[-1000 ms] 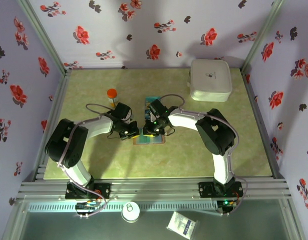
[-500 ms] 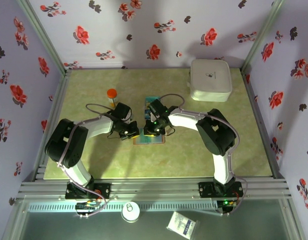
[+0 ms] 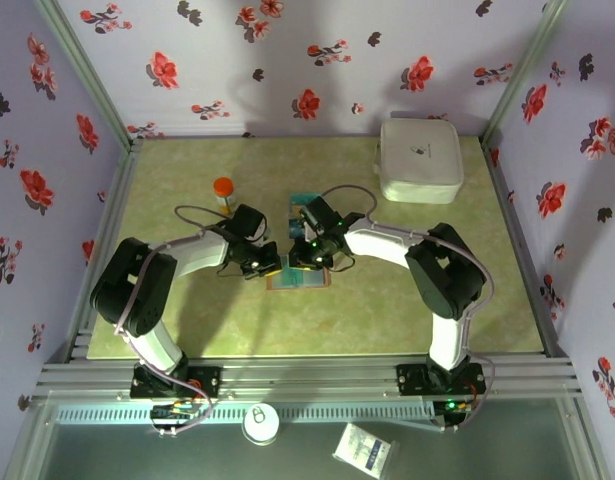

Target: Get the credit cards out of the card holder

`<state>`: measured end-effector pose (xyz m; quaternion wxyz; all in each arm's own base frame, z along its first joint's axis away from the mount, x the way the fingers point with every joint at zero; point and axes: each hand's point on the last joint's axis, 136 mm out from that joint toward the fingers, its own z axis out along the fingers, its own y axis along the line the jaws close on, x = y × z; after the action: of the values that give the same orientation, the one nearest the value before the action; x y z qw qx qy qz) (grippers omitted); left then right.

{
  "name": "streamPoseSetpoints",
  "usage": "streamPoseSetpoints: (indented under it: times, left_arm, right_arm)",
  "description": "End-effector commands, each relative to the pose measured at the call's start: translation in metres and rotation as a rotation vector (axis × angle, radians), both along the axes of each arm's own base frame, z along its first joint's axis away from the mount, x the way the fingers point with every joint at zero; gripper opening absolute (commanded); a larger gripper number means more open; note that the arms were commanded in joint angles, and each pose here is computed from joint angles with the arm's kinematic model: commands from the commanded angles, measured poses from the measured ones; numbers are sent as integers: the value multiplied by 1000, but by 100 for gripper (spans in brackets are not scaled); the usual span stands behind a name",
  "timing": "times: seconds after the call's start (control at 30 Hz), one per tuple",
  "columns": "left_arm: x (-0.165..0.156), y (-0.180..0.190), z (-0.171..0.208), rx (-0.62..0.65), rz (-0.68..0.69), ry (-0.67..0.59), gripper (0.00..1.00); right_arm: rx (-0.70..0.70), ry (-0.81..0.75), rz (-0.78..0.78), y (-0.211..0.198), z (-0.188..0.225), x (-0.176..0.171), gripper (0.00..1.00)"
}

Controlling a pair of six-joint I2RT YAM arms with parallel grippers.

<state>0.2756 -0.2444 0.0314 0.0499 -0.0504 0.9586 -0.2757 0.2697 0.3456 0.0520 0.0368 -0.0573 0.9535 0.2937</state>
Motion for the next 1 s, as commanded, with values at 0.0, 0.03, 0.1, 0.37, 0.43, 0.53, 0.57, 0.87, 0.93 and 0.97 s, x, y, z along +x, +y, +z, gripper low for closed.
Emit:
streamPoseSetpoints:
  times: [0.0,0.03,0.1,0.37,0.43,0.53,0.57,0.87,0.93,0.97]
  left_arm:
    - [-1,-2,4,4,-1,10,0]
    - [-1,-2,4,4,-1,11,0]
    - [-1,-3,5,3,-2,11,0]
    - [-11,5,-11,30,3,41,0]
    - [-13,7,-15,37,-1,45,0]
    - [-17,11,-21,60,-5,58,0]
    - [-18,12,-22,65,-4,60,0]
    - [-19,16,-24,84,2,65,0]
    - [-18,16,-24,83,3,63,0]
    - [-18,16,-24,83,3,64,0]
  right_arm:
    - [-10,-13,-46,-10,2,4,25]
    - [-12,-9,-49,-11,1,4,25]
    - [-17,-3,-53,-13,-1,3,25]
    - [-37,9,-67,-18,-8,4,26]
    - [-39,11,-68,-19,-10,4,27]
    - [-48,19,-70,-20,-14,5,28]
    - [-50,22,-71,-21,-16,5,28]
    - [-10,48,-69,-14,-23,3,26]
    - [4,51,-67,-12,-23,3,26]
    - [6,55,-67,-11,-24,2,26]
